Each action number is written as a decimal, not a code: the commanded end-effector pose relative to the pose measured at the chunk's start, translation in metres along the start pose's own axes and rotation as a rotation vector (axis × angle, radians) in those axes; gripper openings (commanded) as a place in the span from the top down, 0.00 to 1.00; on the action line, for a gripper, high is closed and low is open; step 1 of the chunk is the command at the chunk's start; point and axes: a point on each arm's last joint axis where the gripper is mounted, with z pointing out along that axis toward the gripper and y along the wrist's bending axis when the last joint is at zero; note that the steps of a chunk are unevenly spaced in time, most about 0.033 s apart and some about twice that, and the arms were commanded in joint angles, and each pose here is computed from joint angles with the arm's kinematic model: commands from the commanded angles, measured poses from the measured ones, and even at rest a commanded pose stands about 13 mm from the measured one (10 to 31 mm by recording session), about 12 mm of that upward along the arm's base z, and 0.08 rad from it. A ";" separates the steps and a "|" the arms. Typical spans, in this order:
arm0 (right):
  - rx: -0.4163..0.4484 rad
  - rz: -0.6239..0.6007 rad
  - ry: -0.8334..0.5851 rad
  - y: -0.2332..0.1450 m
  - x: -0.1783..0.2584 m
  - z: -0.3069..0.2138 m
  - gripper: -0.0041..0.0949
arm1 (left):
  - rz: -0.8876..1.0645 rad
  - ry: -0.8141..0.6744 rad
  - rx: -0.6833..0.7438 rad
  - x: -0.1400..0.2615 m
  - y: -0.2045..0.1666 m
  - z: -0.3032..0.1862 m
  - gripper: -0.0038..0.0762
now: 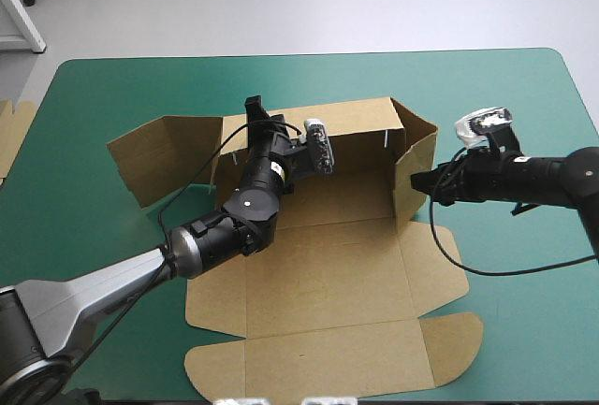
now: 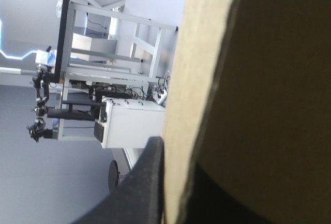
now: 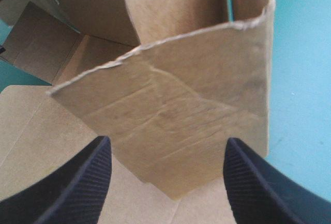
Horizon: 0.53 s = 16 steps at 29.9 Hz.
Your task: Fold the box
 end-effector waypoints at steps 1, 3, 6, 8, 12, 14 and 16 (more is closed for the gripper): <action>0.049 0.008 -0.095 0.004 -0.008 -0.036 0.41 | -0.048 0.003 -0.080 -0.001 0.025 -0.014 0.97; 0.084 0.016 -0.105 0.003 -0.006 -0.046 0.43 | -0.047 0.005 -0.081 -0.001 0.026 -0.014 0.97; 0.120 0.016 -0.137 0.003 -0.006 -0.055 0.46 | -0.047 0.004 -0.081 -0.001 0.026 -0.014 0.97; 0.129 0.030 -0.158 0.003 -0.008 -0.057 0.49 | -0.047 0.004 -0.081 -0.001 0.026 -0.014 0.97; 0.212 0.132 -0.263 -0.004 -0.016 -0.061 0.63 | -0.046 0.008 -0.083 0.000 0.026 -0.014 0.97; 0.255 0.224 -0.324 -0.012 -0.022 -0.062 0.70 | -0.046 0.008 -0.083 0.000 0.026 -0.014 0.97; 0.240 0.248 -0.310 -0.019 -0.028 -0.058 0.72 | -0.044 0.007 -0.084 -0.001 0.026 -0.014 0.97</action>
